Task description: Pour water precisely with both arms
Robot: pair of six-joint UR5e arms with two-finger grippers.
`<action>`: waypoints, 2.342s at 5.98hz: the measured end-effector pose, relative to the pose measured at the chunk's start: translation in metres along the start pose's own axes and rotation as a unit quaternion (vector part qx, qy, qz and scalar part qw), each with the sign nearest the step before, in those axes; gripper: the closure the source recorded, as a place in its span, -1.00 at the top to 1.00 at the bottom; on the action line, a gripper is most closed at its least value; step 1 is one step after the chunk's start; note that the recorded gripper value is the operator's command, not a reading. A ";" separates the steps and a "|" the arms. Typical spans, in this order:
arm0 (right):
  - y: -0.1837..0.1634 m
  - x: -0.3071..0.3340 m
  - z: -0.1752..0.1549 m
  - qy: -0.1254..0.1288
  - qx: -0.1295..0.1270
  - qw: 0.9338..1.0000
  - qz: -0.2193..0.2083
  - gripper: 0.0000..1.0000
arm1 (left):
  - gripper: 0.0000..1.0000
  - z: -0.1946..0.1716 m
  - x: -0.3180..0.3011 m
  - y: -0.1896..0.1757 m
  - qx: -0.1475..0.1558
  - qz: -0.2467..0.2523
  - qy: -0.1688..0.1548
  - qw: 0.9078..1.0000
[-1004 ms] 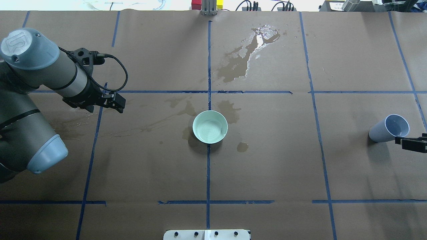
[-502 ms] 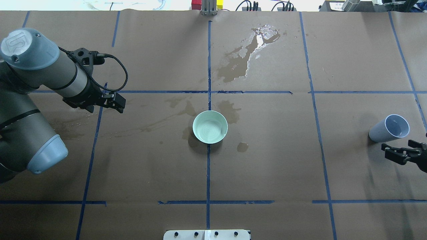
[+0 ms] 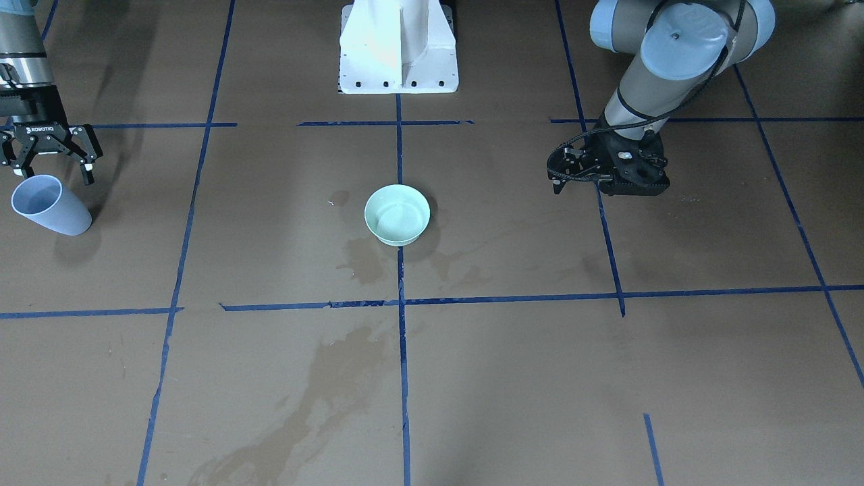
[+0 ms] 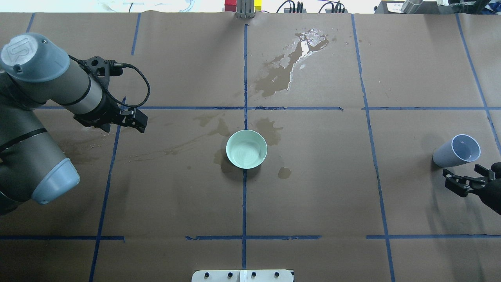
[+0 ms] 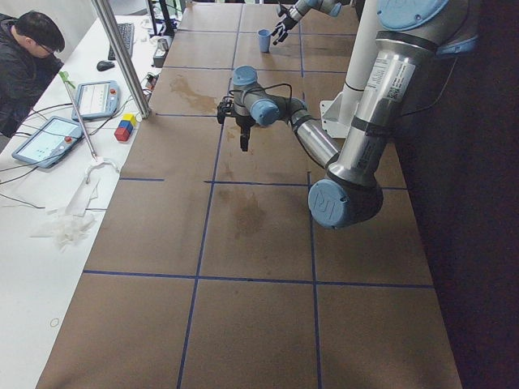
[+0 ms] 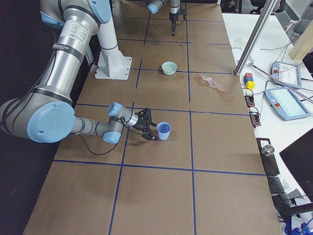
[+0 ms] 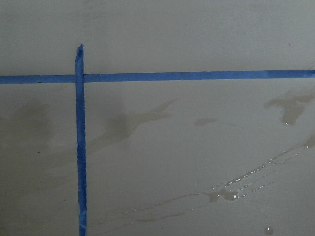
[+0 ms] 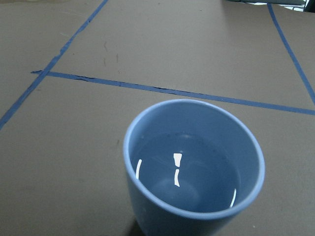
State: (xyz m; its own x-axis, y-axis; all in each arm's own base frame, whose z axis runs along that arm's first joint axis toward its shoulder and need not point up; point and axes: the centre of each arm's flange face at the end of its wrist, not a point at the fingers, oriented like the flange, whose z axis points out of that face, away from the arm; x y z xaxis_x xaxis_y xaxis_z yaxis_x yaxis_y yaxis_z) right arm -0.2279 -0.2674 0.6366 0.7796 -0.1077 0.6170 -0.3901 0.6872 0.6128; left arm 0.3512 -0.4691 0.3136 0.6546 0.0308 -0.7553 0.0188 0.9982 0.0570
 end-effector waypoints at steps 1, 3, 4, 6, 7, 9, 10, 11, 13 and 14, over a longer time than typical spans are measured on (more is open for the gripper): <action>0.003 0.000 0.007 0.006 0.011 1.000 -0.003 0.98 | 1.00 0.000 0.000 0.000 0.000 0.000 0.000 1.000; 0.007 0.000 0.016 0.010 0.026 1.000 -0.006 0.98 | 1.00 0.000 0.001 0.000 0.000 0.000 0.000 1.000; 0.011 0.002 0.021 0.007 0.029 1.000 -0.005 0.99 | 1.00 0.000 0.001 0.000 0.000 0.000 0.000 1.000; 0.015 0.002 0.029 0.003 0.033 0.999 -0.006 0.99 | 1.00 0.000 0.002 0.001 0.000 0.000 0.001 1.000; 0.012 0.002 0.030 0.003 0.037 0.999 -0.005 0.99 | 1.00 0.000 0.002 0.001 -0.001 0.001 0.001 1.000; 0.000 0.009 0.031 0.013 0.051 0.999 -0.002 0.99 | 1.00 0.001 0.002 0.001 -0.001 0.000 0.000 1.000; -0.006 0.011 0.033 0.017 0.058 0.998 0.002 0.99 | 1.00 0.001 0.002 0.001 -0.001 0.000 0.000 1.000; -0.010 0.007 0.035 0.015 0.063 0.998 0.007 0.99 | 1.00 0.001 0.001 0.001 -0.001 0.000 0.000 1.000; -0.014 0.001 0.038 0.012 0.068 0.998 0.012 0.99 | 1.00 0.001 0.001 0.001 -0.001 0.000 0.000 1.000; -0.016 0.000 0.038 0.012 0.070 0.997 0.013 1.00 | 1.00 0.002 0.000 0.001 -0.002 0.000 -0.001 1.000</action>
State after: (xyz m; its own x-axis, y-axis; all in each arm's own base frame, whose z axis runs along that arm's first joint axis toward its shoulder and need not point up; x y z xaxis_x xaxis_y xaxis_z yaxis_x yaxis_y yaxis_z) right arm -0.2403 -0.3062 0.6457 0.7795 -0.0735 0.6221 -0.4730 0.5821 0.6614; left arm 0.3527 -0.4681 0.3148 0.6558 0.0302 -0.7544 0.0166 0.9984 0.0543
